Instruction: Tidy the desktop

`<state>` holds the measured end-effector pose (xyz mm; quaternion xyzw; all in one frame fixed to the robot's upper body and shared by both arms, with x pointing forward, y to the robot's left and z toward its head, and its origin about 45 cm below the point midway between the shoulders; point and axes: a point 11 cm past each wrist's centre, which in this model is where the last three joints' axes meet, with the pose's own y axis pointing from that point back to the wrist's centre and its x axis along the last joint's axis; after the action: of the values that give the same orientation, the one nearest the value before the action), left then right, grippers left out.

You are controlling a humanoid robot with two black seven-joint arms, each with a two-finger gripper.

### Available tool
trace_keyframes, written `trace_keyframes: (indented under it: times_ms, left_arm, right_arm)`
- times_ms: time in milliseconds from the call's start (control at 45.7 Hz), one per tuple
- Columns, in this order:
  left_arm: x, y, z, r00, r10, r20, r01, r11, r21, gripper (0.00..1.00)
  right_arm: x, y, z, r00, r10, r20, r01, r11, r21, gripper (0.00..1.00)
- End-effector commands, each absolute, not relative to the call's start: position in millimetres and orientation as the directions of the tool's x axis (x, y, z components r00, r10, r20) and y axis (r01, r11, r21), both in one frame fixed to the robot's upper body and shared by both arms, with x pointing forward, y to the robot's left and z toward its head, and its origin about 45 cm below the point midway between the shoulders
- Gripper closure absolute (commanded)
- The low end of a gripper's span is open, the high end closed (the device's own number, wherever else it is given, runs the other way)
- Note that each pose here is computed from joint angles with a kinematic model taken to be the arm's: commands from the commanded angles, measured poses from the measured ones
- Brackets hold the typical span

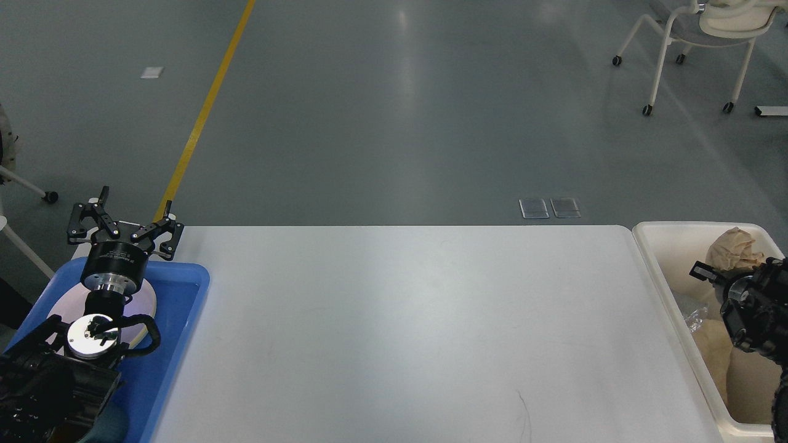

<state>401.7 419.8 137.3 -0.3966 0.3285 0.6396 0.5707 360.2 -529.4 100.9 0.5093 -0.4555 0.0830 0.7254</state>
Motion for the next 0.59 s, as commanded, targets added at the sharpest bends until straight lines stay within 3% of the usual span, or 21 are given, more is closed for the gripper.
trace_keyframes:
  times_ms: [0,569]
  left_arm:
    - [401.8,419.8,137.4,-0.034,0.469,-0.882,-0.991,-0.133,-0.033,0.03]
    - [401.8,419.8,137.4,-0.034,0.469,-0.882,-0.991,-0.133,-0.033,0.03]
  right_arm:
    - [360.2,-526.4,98.5,0.576,-0.346,0.74,-0.582,0.463,0.669,0.0]
    - [361.0,-523.1,96.6,0.578,-0.349,0.737,-0.583,0.455,0.673,0.0]
